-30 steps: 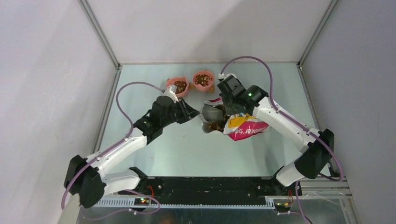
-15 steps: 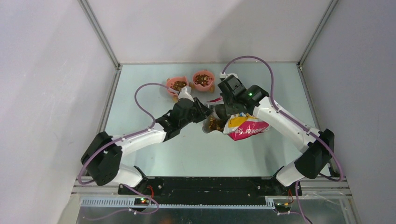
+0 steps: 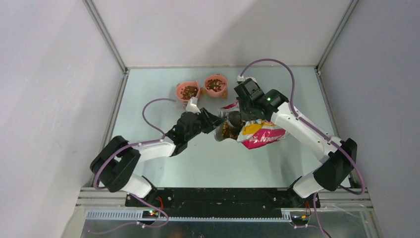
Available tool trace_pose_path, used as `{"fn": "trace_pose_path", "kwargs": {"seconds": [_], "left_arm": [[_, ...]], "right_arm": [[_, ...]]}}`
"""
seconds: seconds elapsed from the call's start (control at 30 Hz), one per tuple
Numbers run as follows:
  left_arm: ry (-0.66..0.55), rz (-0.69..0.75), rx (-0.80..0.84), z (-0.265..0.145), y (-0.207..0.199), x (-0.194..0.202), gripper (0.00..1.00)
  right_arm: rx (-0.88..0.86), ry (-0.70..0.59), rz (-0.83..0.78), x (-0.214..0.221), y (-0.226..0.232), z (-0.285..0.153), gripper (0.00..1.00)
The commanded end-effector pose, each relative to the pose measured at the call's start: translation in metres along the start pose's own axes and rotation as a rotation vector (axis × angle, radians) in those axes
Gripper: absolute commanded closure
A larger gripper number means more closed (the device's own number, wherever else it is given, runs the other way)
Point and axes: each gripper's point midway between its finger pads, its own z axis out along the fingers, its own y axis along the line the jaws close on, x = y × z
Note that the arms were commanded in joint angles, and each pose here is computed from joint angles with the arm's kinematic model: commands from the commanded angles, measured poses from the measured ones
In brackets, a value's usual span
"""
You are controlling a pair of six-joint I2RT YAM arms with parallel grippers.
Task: Serve the pet food
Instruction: Collect the pet food from the pet food bag.
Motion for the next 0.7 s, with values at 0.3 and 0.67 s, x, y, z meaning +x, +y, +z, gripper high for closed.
{"fn": "trace_pose_path", "kwargs": {"seconds": [0.3, 0.67], "left_arm": [[-0.102, 0.011, 0.147, -0.065, -0.052, -0.041, 1.00], [-0.096, 0.201, 0.204, -0.078, -0.060, -0.039, 1.00]], "right_arm": [[-0.024, -0.026, 0.133, -0.005, -0.013, -0.022, 1.00], [-0.066, -0.027, 0.185, -0.011, -0.011, -0.022, 1.00]]}}
